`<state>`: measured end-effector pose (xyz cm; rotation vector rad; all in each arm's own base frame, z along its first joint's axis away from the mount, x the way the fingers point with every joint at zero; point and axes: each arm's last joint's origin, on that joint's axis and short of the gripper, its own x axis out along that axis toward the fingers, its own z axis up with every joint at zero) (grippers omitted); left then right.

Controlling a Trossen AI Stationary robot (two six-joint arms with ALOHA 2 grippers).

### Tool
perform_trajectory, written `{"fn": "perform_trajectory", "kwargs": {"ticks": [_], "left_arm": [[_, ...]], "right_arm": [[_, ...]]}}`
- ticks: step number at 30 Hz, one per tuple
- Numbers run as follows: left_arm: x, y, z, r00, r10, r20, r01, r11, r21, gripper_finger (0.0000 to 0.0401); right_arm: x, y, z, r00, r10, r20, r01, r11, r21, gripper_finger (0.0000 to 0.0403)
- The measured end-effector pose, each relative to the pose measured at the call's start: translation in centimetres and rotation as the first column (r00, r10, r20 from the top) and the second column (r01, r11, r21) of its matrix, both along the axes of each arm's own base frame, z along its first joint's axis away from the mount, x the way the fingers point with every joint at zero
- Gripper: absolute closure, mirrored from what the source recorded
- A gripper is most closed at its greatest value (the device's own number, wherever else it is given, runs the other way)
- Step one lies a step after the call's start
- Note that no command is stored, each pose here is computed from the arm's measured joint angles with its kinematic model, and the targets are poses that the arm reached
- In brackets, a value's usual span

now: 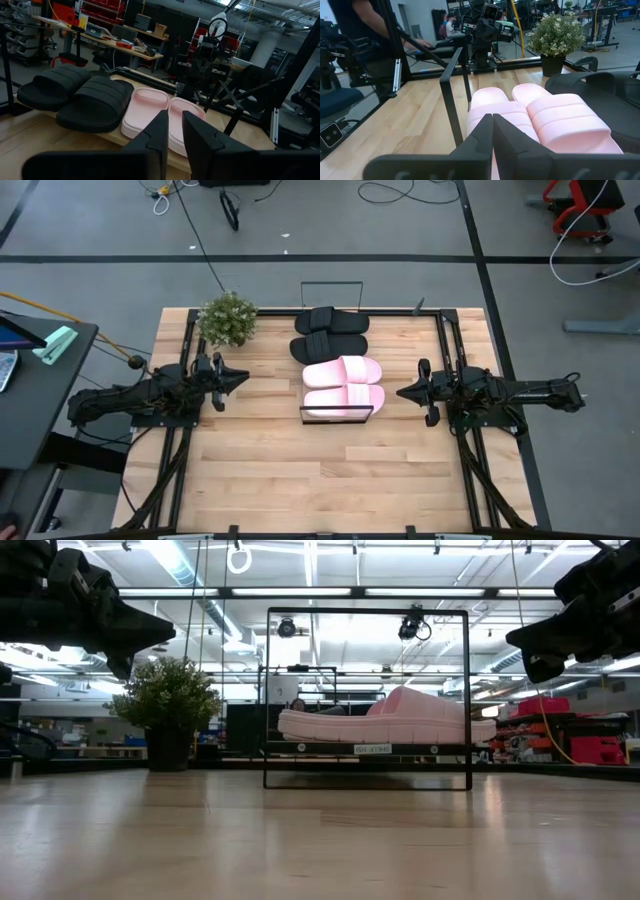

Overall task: Pick and place slides into the shelf
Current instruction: Return to Home Position

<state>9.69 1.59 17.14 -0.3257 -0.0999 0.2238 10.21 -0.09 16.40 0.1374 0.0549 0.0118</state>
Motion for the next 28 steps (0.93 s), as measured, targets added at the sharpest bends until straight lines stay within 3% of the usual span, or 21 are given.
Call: {"fn": "perform_trajectory", "kwargs": {"ticks": [28], "left_arm": [[0.0,0.0,0.0,1.0,0.0,0.0,0.0,1.0,0.0,0.0335]], "right_arm": [[0.0,0.0,0.0,1.0,0.0,0.0,0.0,1.0,0.0,0.0389]]}}
